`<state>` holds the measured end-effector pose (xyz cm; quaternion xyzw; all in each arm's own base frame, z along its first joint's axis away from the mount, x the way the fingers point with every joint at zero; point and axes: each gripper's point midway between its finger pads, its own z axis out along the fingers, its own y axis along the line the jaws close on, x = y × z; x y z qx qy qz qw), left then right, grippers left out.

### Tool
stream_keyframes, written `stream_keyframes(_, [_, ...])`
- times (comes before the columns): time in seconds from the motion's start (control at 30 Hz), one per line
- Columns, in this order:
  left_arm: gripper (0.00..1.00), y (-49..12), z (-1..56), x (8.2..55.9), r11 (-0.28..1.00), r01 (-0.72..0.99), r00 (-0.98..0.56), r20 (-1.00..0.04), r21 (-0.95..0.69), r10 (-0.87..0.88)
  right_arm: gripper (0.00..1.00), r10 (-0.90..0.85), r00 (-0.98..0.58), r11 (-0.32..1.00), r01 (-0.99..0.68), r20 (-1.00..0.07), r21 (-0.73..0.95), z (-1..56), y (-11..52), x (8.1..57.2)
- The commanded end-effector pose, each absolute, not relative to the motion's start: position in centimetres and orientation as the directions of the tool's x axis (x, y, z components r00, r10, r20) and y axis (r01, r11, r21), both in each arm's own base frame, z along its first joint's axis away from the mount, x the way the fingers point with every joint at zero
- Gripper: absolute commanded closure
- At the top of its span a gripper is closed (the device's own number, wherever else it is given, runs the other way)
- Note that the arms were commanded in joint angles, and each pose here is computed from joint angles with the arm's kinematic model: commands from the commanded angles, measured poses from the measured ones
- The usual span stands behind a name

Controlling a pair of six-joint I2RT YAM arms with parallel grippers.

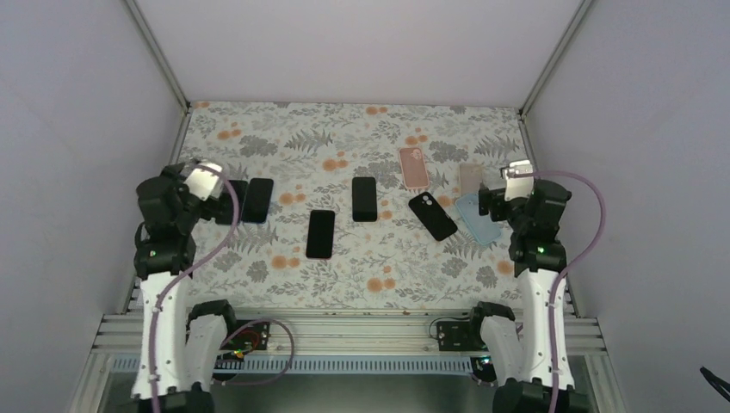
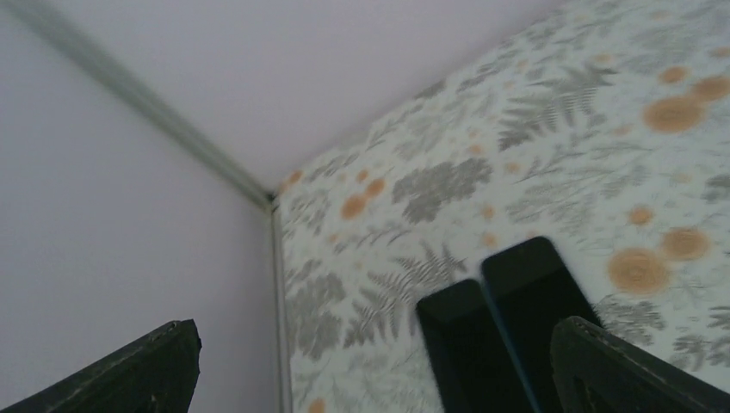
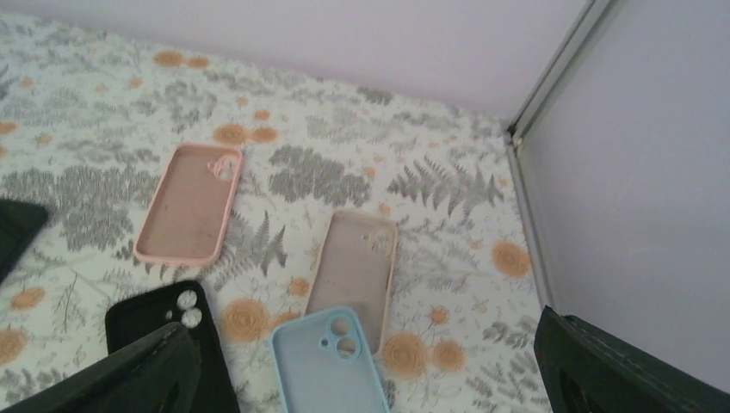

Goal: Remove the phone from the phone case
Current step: Reset both arms

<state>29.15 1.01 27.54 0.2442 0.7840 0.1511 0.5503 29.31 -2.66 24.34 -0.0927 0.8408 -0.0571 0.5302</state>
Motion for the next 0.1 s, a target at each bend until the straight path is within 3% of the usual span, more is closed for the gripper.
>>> stream_keyframes(0.0, [0.00, 3.44, 30.70, 27.48, 0.918, 0.090, -0.161, -0.904, 0.387, 0.397, 0.00, -0.218, -0.276, 0.976, -0.060, -0.936, -0.210, 27.77, -2.63, 29.55])
stream_keyframes(0.07, [0.00, 4.12, 30.66, 26.61, 0.932, 0.076, -0.154, -0.919, 0.356, 0.363, 0.00, -0.225, -0.272, 0.974, -0.046, -0.936, -0.221, 27.68, -2.78, 29.40])
